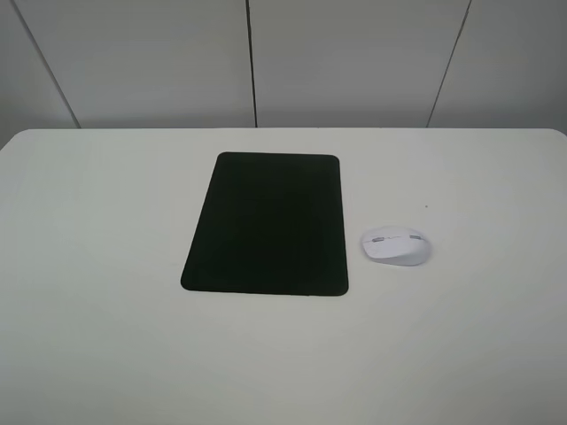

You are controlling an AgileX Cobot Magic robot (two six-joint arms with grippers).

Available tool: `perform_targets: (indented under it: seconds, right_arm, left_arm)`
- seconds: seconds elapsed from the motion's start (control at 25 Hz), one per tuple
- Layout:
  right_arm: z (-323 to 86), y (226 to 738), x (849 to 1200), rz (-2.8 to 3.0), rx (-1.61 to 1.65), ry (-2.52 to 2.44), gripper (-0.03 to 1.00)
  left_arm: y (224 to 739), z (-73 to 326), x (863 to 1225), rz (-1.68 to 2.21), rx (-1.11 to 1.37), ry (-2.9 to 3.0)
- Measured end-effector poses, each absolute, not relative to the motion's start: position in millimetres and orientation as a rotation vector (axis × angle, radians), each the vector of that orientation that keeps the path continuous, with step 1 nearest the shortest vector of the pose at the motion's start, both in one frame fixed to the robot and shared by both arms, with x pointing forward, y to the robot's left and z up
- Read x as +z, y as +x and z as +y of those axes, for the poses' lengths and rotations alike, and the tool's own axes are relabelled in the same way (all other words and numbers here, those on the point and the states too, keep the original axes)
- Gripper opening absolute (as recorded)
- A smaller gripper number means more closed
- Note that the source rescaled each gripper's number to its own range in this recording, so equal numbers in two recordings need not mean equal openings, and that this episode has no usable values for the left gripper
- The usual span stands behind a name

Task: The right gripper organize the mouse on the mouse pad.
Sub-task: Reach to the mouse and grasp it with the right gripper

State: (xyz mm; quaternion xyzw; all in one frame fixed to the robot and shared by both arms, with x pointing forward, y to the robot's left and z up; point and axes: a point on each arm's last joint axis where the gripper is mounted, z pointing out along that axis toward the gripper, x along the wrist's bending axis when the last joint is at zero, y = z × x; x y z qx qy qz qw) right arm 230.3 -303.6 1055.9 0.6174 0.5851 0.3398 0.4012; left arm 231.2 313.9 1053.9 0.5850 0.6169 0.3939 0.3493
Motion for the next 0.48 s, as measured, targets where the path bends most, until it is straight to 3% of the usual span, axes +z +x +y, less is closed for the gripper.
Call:
perform_targets:
  seconds: [0.48]
  right_arm:
    - [-303.6, 230.3, 1055.9, 1.479, 0.859, 1.561, 0.57]
  left_arm:
    - [231.2, 313.9, 1053.9, 1.599, 1.021, 1.516]
